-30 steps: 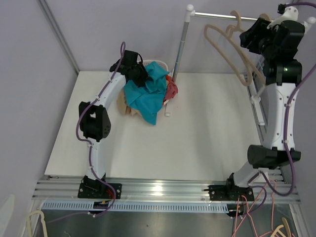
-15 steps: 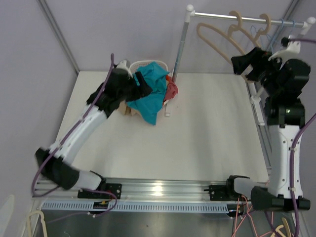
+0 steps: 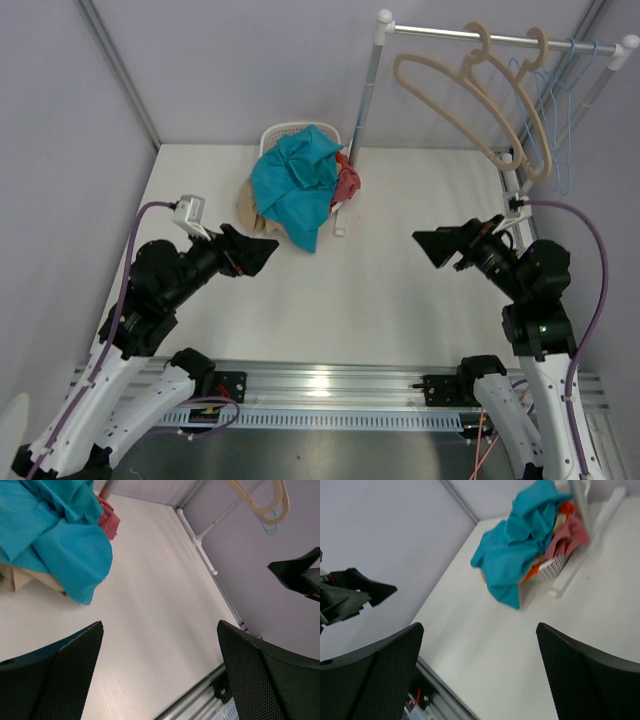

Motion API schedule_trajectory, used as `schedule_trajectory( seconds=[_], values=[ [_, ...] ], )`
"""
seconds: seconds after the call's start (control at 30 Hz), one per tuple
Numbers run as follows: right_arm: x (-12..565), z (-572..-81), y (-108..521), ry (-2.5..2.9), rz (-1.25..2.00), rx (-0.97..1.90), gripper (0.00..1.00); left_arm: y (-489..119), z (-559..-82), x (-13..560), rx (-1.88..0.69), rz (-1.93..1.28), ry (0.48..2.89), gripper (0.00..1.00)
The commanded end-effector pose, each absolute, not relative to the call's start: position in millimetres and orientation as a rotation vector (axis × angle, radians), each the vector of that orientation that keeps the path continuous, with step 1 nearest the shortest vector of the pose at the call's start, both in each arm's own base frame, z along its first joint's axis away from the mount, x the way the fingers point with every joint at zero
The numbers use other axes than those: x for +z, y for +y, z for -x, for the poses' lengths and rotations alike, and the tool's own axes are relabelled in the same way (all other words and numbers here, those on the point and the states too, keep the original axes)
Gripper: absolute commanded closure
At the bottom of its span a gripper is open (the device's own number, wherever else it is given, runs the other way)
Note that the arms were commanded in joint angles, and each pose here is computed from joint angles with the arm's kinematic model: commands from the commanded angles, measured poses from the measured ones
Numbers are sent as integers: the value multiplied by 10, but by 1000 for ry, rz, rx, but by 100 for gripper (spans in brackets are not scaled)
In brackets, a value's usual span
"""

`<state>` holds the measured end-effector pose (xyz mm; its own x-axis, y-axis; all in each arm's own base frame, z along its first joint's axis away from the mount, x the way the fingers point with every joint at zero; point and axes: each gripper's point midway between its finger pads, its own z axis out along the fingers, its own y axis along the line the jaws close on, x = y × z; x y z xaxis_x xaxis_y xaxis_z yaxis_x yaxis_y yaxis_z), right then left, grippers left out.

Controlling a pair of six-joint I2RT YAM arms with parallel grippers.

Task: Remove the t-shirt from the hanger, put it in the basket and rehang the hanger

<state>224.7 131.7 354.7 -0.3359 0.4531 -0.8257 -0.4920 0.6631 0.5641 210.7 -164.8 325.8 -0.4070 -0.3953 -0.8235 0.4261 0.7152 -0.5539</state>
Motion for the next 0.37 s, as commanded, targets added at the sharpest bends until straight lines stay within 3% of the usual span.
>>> schedule_trajectory(
  seconds=[0.0,0.17,0.33],
  values=[
    [3136,-2123,1432,1732,4,1012,1,-1694,-1822,3015,-991,-86,1794,0],
    [2700,-1994,1422,1827,-40,968,1,-1573,-1734,2769,-944,-75,1809,1],
    [2649,-1966,1385,1831,-47,944,1,-1544,-1714,2829,-925,-92,1801,1]
  ],
)
